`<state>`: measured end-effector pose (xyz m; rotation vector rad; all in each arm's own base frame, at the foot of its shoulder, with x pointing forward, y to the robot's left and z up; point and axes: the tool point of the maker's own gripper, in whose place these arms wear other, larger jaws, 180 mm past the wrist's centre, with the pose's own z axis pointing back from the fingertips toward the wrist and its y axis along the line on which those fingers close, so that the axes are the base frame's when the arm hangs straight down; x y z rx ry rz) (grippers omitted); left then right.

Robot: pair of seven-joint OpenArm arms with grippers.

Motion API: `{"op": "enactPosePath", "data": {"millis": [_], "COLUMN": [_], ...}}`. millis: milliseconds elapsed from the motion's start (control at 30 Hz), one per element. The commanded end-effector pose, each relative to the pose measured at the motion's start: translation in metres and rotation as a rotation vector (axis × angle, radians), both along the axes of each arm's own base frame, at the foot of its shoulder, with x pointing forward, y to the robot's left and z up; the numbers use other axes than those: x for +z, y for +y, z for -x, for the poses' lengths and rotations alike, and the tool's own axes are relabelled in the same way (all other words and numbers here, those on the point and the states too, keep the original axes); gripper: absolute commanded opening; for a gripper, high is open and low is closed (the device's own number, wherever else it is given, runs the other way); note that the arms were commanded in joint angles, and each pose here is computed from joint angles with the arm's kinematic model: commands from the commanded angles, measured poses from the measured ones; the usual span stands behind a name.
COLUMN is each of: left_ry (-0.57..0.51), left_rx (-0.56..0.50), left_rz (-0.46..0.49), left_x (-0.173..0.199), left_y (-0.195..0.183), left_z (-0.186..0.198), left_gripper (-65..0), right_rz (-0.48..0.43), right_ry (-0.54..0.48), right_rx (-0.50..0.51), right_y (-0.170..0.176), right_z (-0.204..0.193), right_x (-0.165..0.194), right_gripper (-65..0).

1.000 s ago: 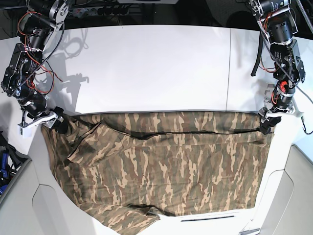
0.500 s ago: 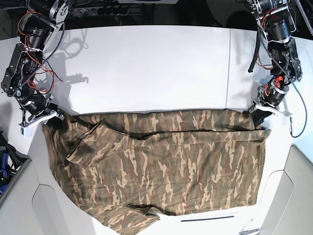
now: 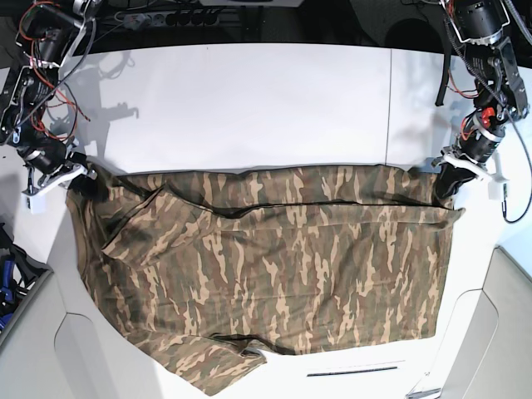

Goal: Fold the T-shirt properly
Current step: 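Drag the held corners outward and lay the shirt flat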

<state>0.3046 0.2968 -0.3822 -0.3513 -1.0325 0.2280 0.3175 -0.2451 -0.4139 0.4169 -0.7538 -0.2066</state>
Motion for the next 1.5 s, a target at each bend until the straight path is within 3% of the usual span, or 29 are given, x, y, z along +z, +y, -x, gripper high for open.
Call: {"op": "enactPosePath", "data": {"millis": [0, 133, 367, 800, 1133, 1467], "left_ry": [-0.055, 0.000, 0.004, 0.022, 0.074, 0.159], "left_rx": [-0.002, -0.007, -0.013, 0.018, 0.008, -0.001], "left_rz": [-0.005, 0.019, 0.029, 0.006, 0.006, 0.079], "left_x": [0.017, 0.003, 0.007, 0.033, 0.029, 0.011], "left_y": [0.006, 0.003, 0.000, 0.018, 0.014, -0.005], "left_z": [-0.004, 0.014, 0.045, 0.096, 0.126, 0.143], "left_gripper": [-65.0, -65.0, -65.0, -65.0, -65.0, -65.0], "right_rz": [0.009, 0.032, 0.092, 0.043, 0.020, -0.003], "right_ry": [-0.052, -0.046, -0.033, 0.042, 0.113, 0.152], "right_rx": [0.005, 0.024, 0.060, -0.006, -0.036, -0.031], "right_y": [-0.005, -0.004, -0.003, -0.022, -0.033, -0.031], "right_z": [-0.004, 0.017, 0.051, 0.113, 0.153, 0.167], "right_x": [0.015, 0.018, 0.026, 0.025, 0.017, 0.013], "right_gripper": [-65.0, -65.0, -65.0, -65.0, -65.0, -65.0]}}
